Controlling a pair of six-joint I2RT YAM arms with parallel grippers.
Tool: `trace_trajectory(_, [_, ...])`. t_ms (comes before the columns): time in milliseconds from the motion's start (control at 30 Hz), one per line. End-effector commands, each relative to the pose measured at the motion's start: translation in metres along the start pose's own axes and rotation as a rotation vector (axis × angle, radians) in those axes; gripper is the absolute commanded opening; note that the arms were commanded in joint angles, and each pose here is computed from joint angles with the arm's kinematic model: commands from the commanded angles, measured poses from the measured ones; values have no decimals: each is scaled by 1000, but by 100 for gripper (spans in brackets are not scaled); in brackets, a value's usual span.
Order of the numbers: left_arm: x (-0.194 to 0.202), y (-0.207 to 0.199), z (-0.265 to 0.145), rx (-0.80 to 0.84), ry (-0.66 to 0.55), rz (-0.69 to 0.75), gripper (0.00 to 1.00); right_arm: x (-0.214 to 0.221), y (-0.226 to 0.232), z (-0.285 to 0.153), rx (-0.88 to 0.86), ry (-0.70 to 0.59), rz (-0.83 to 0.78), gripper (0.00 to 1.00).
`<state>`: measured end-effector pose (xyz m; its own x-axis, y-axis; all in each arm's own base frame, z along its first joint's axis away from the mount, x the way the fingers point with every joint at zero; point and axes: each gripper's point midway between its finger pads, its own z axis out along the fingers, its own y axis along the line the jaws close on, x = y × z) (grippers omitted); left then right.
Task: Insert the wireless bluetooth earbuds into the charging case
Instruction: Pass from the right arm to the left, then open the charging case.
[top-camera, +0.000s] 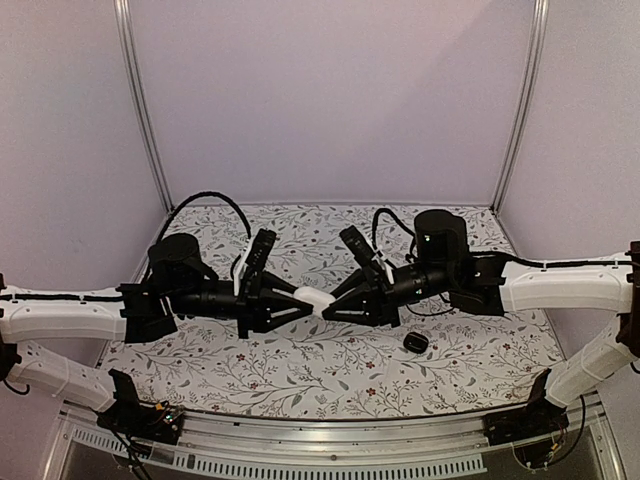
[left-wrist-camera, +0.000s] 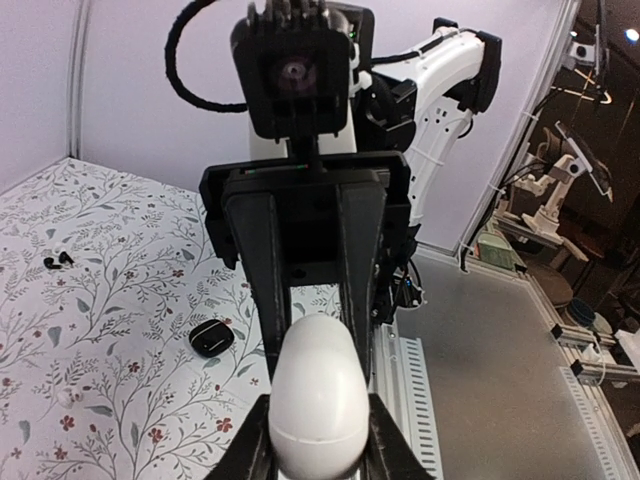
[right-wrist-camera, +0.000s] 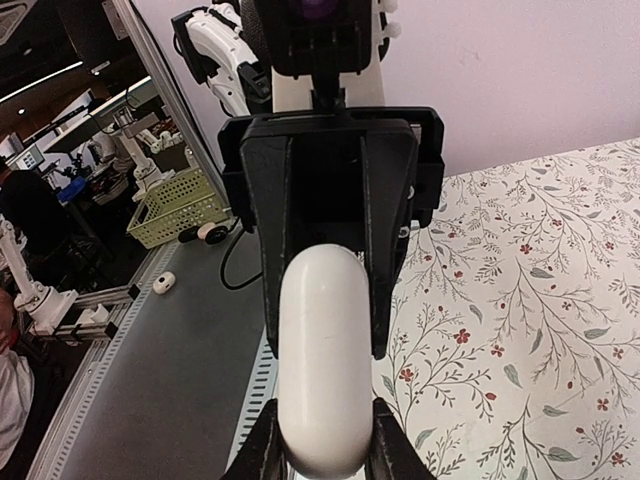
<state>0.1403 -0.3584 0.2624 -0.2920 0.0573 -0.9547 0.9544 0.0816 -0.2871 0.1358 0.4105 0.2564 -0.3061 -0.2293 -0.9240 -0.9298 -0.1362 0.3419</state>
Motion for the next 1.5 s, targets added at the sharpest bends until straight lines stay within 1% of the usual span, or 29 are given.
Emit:
trace_trajectory(0, [-8, -1, -5, -1, -31, 20, 18, -7, 8, -3, -18, -21, -22, 1])
trace_trajectory(67, [-5, 0, -4, -1, -24, 18, 14, -7, 8, -3, -16, -22, -26, 5])
trace_trajectory(167, [-3, 1, -5, -2, -20, 18, 12, -10, 6, -4, -6, -28, -29, 5])
trace_trajectory(200, [-2, 0, -5, -2, -18, 17, 11, -10, 6, -5, -3, -30, -31, 7])
trace_trajectory(233, [-2, 0, -5, -1, -19, 16, 10, -11, 6, -4, -2, -30, -31, 21])
trace_trajectory(267, [-2, 0, -5, 1, -18, 17, 9, -11, 5, -4, 1, -31, -29, 37])
trace_trajectory(300, [-2, -1, -5, 3, -18, 20, 8, -12, 4, -5, 8, -34, -29, 43])
trace_trajectory(400, [0, 0, -4, 6, -12, 20, 6, -18, 1, -7, 36, -47, -36, 51])
trace_trajectory(567, [0, -1, -1, 19, -1, 17, 4, -21, -5, -5, 63, -28, -35, 53])
trace_trajectory(733, [-2, -3, -1, 28, -5, 29, 3, -17, -16, -2, 106, -2, -22, 52])
trace_trajectory(933, [2, -6, -1, 48, 3, 40, 0, -26, -18, -9, 135, -26, -22, 52])
trace_trajectory(1100, [1, -8, -2, 55, 3, 45, 0, -30, -30, -19, 198, -49, -7, 52])
trace_trajectory(1233, [4, -7, -2, 53, 10, 40, 0, -38, -25, -26, 173, -84, -2, 52])
trace_trajectory(1467, [3, -8, -4, 50, 3, 42, 0, -34, -31, -24, 190, -70, 13, 52])
